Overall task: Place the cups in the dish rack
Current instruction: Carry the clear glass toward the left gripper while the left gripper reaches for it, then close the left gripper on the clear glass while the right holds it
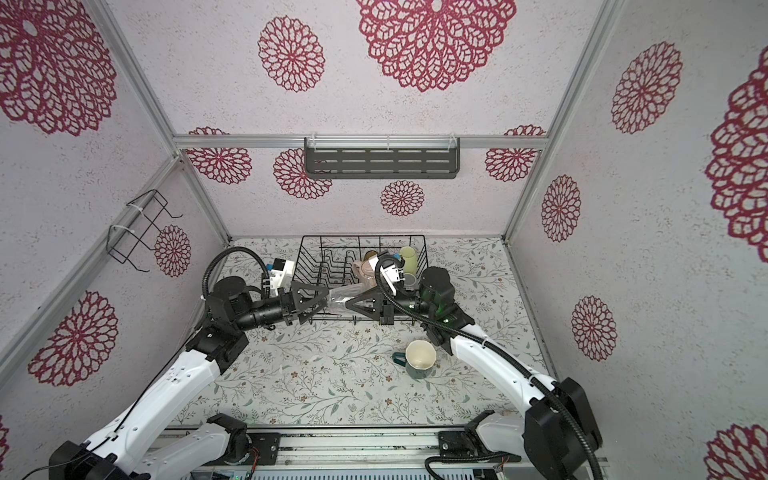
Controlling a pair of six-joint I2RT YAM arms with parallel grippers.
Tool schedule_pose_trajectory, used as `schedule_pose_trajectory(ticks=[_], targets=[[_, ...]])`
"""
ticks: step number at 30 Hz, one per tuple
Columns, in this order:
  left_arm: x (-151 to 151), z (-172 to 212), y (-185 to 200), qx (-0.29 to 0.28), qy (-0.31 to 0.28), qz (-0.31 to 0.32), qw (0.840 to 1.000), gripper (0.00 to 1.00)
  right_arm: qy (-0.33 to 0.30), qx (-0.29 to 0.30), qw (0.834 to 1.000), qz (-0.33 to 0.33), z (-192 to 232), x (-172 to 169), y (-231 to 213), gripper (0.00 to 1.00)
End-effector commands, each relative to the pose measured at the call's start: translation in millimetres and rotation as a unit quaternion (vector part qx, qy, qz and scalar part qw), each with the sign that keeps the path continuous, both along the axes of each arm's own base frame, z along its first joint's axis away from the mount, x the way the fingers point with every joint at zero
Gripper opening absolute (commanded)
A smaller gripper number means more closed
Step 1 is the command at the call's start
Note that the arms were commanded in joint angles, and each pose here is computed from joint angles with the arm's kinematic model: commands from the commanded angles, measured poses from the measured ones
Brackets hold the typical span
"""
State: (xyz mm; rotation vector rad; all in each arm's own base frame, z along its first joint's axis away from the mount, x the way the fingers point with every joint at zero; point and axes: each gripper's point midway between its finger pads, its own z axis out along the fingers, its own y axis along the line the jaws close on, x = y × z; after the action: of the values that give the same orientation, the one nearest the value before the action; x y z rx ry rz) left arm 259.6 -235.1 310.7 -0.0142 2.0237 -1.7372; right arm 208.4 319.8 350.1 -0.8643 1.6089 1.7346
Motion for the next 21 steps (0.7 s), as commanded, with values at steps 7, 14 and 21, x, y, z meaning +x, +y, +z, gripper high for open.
schedule_pose_trajectory(ticks=[7,14,21], targets=[[-13,34,-26,-0.041,-0.053,-0.064,0.996,0.92,-0.041,0.056,0.995,0.068,40,-11,19,0.00],[-14,44,-28,-0.052,-0.075,-0.069,0.993,0.75,-0.051,0.063,0.994,0.078,40,-16,19,0.00],[-11,50,-28,-0.060,-0.080,-0.066,0.993,0.73,-0.054,0.055,0.993,0.084,30,-18,19,0.00]])
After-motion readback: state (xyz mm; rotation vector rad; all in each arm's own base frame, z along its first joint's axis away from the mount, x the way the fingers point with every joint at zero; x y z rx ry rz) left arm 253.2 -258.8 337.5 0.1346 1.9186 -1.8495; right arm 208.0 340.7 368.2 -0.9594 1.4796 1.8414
